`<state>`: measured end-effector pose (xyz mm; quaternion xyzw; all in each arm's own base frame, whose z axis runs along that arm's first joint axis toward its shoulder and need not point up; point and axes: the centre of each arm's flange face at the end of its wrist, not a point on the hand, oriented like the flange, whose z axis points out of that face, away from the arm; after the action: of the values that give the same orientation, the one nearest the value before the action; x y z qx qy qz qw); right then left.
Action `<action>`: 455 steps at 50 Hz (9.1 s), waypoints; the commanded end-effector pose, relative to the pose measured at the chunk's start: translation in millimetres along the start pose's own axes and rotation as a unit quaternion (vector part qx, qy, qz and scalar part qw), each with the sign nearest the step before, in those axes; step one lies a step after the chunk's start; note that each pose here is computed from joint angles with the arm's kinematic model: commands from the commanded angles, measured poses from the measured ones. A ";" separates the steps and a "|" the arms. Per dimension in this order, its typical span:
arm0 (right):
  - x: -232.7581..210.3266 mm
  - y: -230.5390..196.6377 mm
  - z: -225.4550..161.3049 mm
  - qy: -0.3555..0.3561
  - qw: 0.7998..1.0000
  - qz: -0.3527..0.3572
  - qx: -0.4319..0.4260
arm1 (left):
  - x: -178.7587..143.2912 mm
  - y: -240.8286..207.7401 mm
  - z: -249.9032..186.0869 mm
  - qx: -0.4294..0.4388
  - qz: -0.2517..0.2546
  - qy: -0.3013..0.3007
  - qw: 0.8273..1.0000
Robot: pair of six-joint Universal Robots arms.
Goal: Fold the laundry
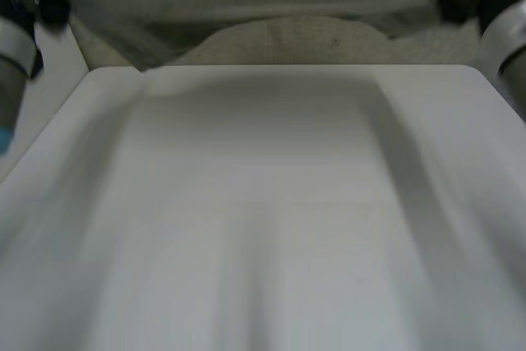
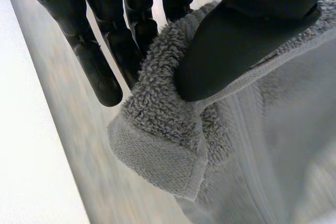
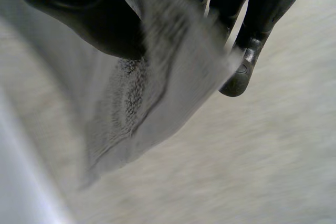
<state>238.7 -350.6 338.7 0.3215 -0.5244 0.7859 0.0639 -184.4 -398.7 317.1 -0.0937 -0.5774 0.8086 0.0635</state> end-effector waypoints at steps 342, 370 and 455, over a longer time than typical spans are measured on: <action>-243.2 -23.2 -113.0 -0.290 0.957 0.010 -0.006 | 43.1 114.8 -95.5 -0.202 0.084 0.126 0.968; -123.3 130.5 -123.0 -0.159 0.925 0.217 -0.269 | 111.2 96.3 -128.1 -0.188 0.054 0.208 0.958; -189.9 69.7 -83.1 -0.223 0.880 0.339 -0.246 | 179.4 127.2 -144.1 -0.265 -0.071 0.192 0.942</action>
<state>320.0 -258.8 182.7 0.2652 -0.7593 0.5409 -0.2461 -321.3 -276.8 179.1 -0.2111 -0.7193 0.6234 0.2223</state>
